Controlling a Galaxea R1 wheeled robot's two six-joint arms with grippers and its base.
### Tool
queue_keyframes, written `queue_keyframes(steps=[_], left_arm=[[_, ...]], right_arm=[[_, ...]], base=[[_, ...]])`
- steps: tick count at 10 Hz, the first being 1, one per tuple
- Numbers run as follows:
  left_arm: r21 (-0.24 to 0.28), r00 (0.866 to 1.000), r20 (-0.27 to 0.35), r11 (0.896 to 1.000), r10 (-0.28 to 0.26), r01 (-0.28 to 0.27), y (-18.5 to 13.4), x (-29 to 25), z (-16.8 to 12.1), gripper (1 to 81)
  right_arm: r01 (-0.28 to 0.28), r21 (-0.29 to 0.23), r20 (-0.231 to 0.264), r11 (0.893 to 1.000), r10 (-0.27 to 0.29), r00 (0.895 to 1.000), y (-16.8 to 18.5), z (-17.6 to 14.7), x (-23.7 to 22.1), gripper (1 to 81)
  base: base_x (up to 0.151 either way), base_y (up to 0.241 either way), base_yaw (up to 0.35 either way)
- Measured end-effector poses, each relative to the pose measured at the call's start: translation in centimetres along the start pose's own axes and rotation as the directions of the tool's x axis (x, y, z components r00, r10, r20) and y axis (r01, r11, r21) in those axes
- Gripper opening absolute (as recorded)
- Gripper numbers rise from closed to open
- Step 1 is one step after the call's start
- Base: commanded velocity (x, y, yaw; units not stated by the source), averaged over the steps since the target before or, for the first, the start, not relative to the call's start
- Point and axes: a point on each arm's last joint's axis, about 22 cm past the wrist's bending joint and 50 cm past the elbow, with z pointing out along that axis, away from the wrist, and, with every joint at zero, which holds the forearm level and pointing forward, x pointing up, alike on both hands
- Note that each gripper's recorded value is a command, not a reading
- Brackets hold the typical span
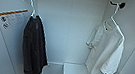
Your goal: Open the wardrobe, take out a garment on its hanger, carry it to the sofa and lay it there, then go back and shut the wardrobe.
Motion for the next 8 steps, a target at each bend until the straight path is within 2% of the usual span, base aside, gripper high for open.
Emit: queue_keyframes(steps=[5, 8], left_arm=[[-0.004, 1.0, 0.014, 1.0, 0.001, -0.001, 0.1, -0.3, 0.0, 81.1], [-0.027, 1.0, -0.005, 0.999, 0.028, -0.028, -0.5, 1.9, -0.5, 81.1]], right_arm=[[-0.003, -0.001, 0.004, 1.0, 0.003, 1.0, 0.5, -0.2, -0.4, 81.1], [-0.02, 0.05, -0.001, 0.999, 0.02, 1.0, -0.6, -0.5, -0.8, 81.1]], base=[[0.0, 0.0, 0.0], [0.0, 0.0, 0.0]])
